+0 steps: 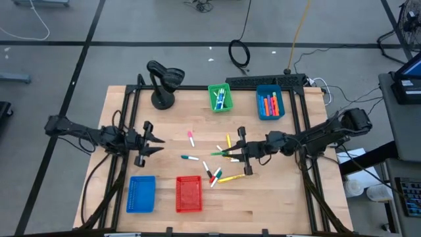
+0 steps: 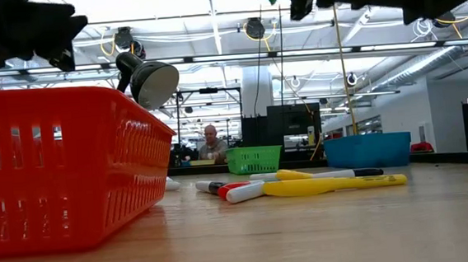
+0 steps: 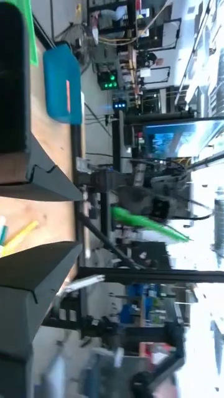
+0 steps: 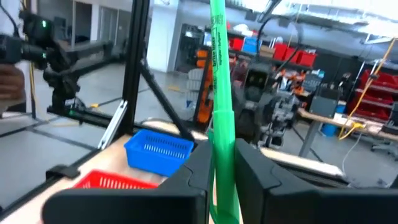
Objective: Pick & Place Markers
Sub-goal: Put the green highlighter pen into the blue bin
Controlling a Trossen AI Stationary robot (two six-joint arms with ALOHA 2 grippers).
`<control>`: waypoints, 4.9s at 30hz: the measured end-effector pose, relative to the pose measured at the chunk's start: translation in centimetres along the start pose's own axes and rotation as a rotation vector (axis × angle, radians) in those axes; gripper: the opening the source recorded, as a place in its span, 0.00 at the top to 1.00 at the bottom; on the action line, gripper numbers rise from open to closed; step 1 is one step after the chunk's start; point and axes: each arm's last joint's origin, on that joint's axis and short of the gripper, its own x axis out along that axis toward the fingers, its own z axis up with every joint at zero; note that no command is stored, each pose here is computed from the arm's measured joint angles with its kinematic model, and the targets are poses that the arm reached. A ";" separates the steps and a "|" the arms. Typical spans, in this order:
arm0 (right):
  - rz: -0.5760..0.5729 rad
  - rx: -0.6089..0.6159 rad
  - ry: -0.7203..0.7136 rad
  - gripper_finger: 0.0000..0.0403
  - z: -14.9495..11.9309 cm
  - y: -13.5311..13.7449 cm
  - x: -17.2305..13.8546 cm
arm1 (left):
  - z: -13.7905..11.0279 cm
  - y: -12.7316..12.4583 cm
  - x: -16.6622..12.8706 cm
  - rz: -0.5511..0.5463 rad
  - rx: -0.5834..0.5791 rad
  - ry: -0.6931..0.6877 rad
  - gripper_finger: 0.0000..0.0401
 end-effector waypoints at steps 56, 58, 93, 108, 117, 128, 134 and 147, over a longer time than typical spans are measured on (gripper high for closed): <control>-0.014 -0.004 0.040 0.91 -1.8 0.3 0.7 | -2.0 5.5 14.8 0.976 0.289 1.269 0.70; 0.011 -0.007 0.029 0.91 -1.7 0.4 0.7 | -2.2 5.5 14.9 0.916 0.147 1.287 0.70; -0.018 0.054 0.039 0.67 -1.7 -0.2 0.6 | -3.7 22.0 8.1 0.880 -0.554 1.304 0.31; -0.015 0.055 0.051 0.67 -1.8 -0.2 0.6 | -7.4 20.2 11.6 0.694 -0.457 1.336 0.30; -0.017 0.056 0.054 0.68 -1.8 -0.2 0.6 | -8.1 18.6 12.3 0.879 -0.492 1.351 0.30; -0.017 0.074 0.050 0.68 -1.8 -0.2 0.6 | -8.2 18.4 12.7 0.813 -0.416 1.371 0.37; -0.017 0.074 0.051 0.68 -1.8 -0.2 0.6 | -8.3 18.2 12.7 0.743 -0.463 1.368 0.65; -0.018 0.074 0.051 0.68 -1.8 -0.2 0.6 | -8.5 17.6 12.6 0.693 -0.455 1.366 0.93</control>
